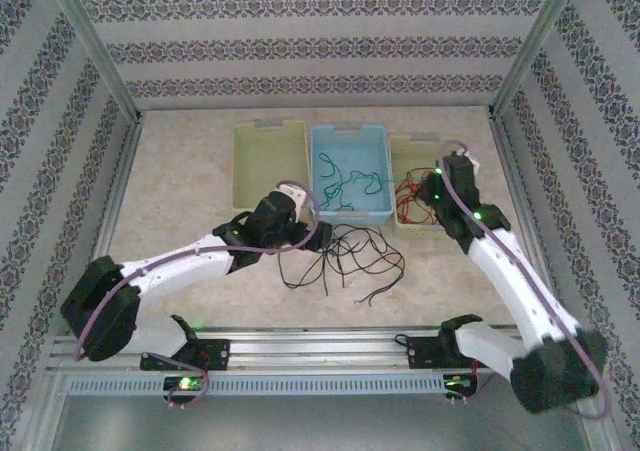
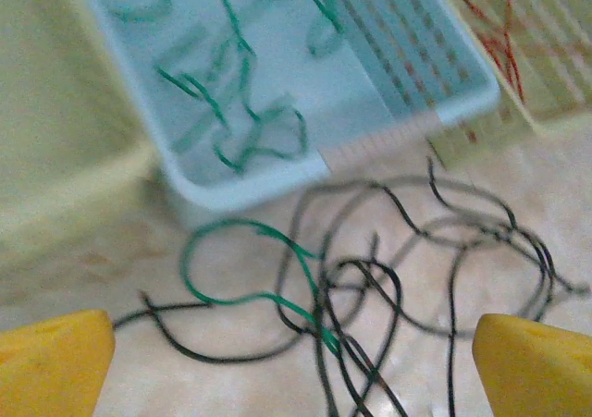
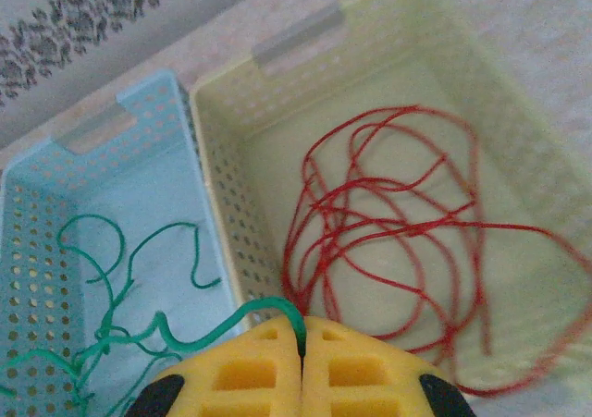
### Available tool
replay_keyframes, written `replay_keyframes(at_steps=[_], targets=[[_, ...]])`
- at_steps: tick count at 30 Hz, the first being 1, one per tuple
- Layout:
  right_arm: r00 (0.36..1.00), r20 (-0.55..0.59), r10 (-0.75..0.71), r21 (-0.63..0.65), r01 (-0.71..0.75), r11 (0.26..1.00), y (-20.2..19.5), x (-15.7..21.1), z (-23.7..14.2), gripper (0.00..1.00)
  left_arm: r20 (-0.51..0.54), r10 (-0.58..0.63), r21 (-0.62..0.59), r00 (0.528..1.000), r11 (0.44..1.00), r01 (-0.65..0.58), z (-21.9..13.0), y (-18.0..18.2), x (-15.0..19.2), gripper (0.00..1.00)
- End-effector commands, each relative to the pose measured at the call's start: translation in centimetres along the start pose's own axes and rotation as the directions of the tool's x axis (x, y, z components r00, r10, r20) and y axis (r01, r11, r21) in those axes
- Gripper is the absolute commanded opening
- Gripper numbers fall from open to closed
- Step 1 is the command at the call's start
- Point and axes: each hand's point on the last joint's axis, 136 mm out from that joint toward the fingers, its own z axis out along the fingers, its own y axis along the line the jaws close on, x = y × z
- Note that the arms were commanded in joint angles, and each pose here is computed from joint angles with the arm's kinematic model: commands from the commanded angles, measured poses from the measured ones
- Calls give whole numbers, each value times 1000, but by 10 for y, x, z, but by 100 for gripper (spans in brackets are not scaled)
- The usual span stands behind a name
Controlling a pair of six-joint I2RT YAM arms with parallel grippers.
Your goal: Untangle the cables
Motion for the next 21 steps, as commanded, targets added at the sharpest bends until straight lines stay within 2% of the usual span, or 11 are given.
replay_keyframes(at_steps=[1, 3, 6, 7, 8, 9, 11, 16, 19, 21], targets=[[995, 42, 95, -124, -89, 988, 50, -26, 25, 0, 77, -79, -258, 994, 961, 96, -18, 50, -16, 99], [994, 21, 104, -117, -101, 988, 63, -21, 47, 0, 71, -74, -284, 995, 954, 92, -23, 55, -16, 99], [993, -26, 111, -159, -114, 981, 84, -8, 75, 0, 38, -59, -257, 998, 964, 66, -21, 51, -10, 99], [993, -44, 107, -165, -113, 980, 89, -3, 80, 10, 23, -50, -243, 998, 968, 54, -19, 49, -8, 99], [993, -65, 96, -167, -106, 980, 91, 3, 84, 27, 2, -37, -229, 999, 973, 36, -17, 46, -5, 99], [994, -77, 81, -170, -93, 981, 94, 8, 85, 36, -21, -20, -216, 1000, 976, 15, -15, 44, -2, 99], [995, -83, 47, -175, -61, 983, 93, 14, 80, 42, -63, 3, -204, 998, 979, -16, -10, 41, 4, 99], [996, -70, -50, -192, 36, 981, 85, 24, 52, 47, -141, 48, -128, 989, 990, -66, 4, 29, 17, 100], [986, -94, -135, -241, 109, 964, 90, 40, 35, 46, -182, 58, -62, 982, 996, -71, 18, 18, 26, 93], [970, -142, -196, -310, 145, 940, 100, 60, 27, 45, -189, 46, -64, 981, 996, -59, 26, 17, 27, 90]])
